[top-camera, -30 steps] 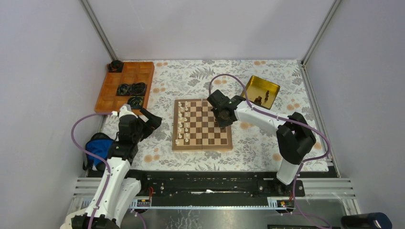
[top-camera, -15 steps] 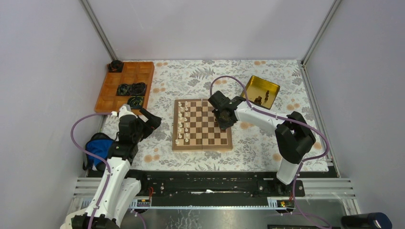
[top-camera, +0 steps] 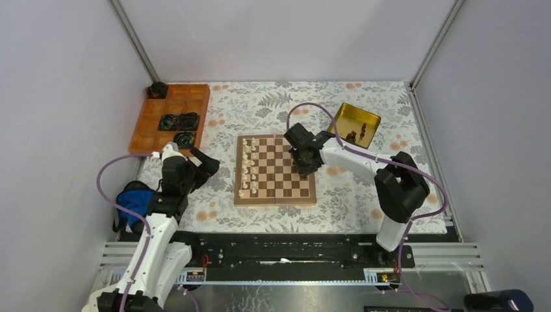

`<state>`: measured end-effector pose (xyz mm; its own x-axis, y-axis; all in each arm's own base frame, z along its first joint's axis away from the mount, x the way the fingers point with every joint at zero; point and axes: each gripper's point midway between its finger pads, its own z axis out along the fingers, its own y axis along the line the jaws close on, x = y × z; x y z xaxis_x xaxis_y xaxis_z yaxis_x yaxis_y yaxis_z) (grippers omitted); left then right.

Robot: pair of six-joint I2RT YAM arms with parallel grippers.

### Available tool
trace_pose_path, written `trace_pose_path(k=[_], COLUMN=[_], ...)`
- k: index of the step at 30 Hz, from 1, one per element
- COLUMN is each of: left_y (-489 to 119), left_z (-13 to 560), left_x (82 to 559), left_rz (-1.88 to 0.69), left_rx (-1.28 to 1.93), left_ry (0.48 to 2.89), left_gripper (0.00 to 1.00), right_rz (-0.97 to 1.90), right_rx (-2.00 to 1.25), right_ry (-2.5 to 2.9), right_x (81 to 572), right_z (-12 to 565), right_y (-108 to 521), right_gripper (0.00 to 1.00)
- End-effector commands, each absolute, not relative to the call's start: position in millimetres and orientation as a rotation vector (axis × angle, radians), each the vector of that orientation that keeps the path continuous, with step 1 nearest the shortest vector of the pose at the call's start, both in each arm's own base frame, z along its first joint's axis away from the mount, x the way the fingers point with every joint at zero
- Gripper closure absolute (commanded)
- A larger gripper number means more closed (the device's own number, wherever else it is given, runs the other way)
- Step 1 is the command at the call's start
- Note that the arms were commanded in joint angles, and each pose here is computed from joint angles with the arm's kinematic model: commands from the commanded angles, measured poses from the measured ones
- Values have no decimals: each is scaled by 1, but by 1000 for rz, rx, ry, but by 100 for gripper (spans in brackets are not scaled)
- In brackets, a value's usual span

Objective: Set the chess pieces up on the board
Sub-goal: Place the chess piece on the chessboard.

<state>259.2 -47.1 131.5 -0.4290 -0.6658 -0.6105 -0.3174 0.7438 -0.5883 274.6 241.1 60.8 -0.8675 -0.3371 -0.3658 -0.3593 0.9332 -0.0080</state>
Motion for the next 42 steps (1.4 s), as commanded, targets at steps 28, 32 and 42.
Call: trace_pose_path(k=[28, 32, 42], left_y=[-42, -42, -43], left_z=[131, 130, 129], left_x=[262, 261, 262], left_rz=[-463, -462, -465], left_rx=[-740, -741, -742], left_ry=[2028, 2027, 2024], left_gripper=[1, 1, 1], right_rz=[137, 141, 156], right_rx=[-479, -483, -499], right_ry=[2772, 2768, 2733], right_x=[266, 267, 273], right_z=[49, 51, 66], right_y=[241, 242, 245], right_gripper=[73, 70, 67])
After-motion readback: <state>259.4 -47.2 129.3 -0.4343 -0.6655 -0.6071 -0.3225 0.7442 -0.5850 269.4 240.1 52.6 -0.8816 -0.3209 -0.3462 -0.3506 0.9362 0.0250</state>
